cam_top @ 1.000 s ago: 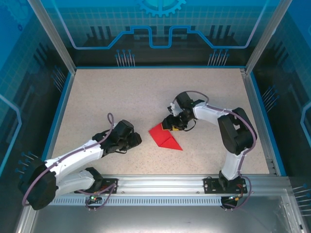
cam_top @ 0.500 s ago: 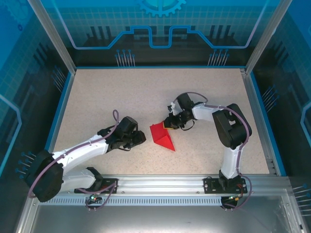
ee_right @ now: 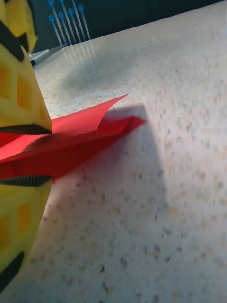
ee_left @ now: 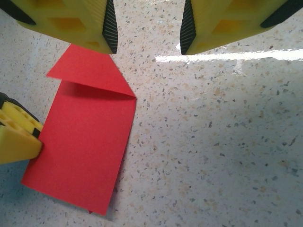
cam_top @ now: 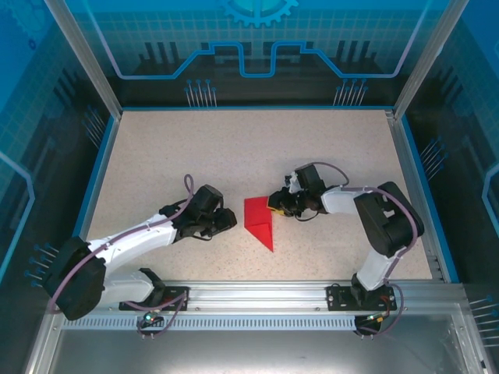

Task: Fold a paper plane with a square sheet of paper (pick it up from the middle)
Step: Fold the wing for the fifth time at the center of the table.

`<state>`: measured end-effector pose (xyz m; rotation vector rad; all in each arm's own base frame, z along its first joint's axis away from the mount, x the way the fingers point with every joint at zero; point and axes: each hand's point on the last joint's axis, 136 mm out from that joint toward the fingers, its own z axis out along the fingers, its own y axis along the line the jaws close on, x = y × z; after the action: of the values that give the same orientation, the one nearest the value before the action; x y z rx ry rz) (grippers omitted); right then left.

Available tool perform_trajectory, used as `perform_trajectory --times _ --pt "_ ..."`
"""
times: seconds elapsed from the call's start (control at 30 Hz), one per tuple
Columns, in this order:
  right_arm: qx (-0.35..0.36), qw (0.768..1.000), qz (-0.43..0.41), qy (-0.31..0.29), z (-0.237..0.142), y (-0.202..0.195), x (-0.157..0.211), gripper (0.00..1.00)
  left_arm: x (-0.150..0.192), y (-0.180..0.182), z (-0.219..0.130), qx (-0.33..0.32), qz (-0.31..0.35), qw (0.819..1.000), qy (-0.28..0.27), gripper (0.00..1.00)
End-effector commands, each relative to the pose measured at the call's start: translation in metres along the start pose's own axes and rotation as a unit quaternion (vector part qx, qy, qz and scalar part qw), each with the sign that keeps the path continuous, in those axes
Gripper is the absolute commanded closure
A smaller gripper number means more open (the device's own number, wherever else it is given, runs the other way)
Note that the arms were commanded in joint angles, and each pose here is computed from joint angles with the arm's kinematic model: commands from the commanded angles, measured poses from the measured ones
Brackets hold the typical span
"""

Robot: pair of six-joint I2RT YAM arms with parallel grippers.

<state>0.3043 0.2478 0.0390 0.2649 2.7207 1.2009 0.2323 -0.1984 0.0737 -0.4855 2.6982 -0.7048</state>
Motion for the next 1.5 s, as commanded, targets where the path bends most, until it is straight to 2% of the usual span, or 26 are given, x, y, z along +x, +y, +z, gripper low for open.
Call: perform_trajectory --times 0.0,0.07,0.2,0.4,0.5,0.63,0.97,1.47 --pt "0.034 0.999 -0.036 -0.024 -0.028 -0.001 -0.003 0.63 -0.004 -0.01 -0.001 0.013 0.008 1.0 0.001 0.57" --pt "0.043 0.997 -0.059 -0.028 -0.042 0.002 0.001 0.65 -0.004 -0.009 -0.001 0.013 0.007 1.0 0.002 0.57" --pt "0.014 0.992 -0.126 0.006 -0.054 0.025 0.027 0.79 -0.004 -0.009 0.001 0.011 0.006 1.0 0.003 0.57" --pt "-0.005 0.983 -0.163 0.079 -0.035 0.04 0.069 0.91 -0.004 -0.012 0.009 0.006 0.003 1.0 0.014 0.58" --pt "-0.007 0.981 -0.169 0.1 -0.024 0.043 0.079 0.93 -0.003 -0.014 0.012 0.008 0.001 1.0 0.018 0.58" --pt "-0.002 0.979 -0.171 0.113 -0.016 0.043 0.083 0.93 -0.002 -0.015 0.014 0.008 0.003 1.0 0.024 0.58" --pt "0.035 0.983 -0.142 0.114 -0.003 0.011 0.074 0.94 0.001 -0.026 0.019 0.029 0.008 0.999 0.044 0.57" --pt "0.032 0.988 -0.095 0.121 0.003 -0.028 0.071 0.95 0.002 -0.04 0.032 0.042 0.011 0.997 0.064 0.54"
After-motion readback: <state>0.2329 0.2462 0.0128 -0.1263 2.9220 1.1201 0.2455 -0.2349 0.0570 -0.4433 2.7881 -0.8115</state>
